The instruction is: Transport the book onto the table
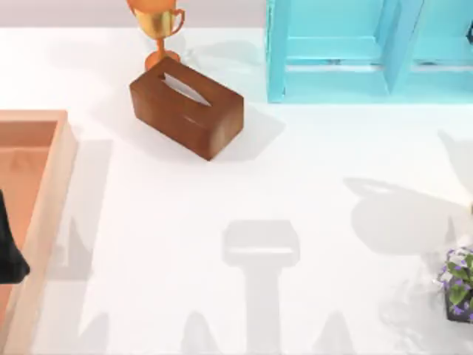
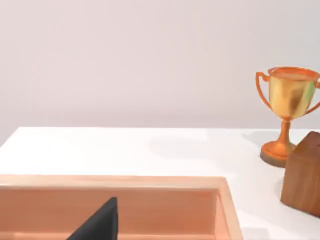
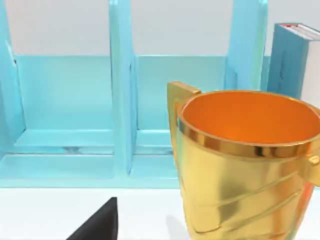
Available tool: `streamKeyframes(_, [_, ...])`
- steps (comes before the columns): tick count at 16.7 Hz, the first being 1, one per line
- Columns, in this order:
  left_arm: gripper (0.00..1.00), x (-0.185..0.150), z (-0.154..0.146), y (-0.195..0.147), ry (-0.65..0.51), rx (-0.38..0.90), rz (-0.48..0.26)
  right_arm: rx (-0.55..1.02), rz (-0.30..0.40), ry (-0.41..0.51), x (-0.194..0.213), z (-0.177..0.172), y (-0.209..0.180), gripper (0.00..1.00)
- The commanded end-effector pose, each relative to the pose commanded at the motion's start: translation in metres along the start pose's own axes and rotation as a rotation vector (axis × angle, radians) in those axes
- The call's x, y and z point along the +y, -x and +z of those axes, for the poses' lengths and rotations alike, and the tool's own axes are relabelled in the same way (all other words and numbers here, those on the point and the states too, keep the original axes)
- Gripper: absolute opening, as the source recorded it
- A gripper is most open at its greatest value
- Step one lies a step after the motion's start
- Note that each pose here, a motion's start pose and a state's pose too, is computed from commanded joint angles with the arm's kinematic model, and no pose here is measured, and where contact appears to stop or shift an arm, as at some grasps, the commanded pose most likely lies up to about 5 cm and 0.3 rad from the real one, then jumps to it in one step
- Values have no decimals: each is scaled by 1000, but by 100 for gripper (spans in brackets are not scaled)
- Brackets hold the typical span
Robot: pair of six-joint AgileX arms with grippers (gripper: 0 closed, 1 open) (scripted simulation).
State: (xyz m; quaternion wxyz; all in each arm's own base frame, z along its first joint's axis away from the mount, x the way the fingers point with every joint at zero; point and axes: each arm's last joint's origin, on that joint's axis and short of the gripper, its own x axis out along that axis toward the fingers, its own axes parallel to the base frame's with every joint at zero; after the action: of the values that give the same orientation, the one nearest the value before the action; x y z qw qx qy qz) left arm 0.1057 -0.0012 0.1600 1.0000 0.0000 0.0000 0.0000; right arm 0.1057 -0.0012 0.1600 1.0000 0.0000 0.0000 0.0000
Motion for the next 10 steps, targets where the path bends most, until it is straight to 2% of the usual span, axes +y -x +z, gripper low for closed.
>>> streamKeyframes(4, [100, 0, 0, 0, 0, 0, 0, -26, -6, 4, -1, 10, 0, 100])
streamKeyframes(10, [100, 0, 0, 0, 0, 0, 0, -219, -46, 46, -9, 94, -21, 100])
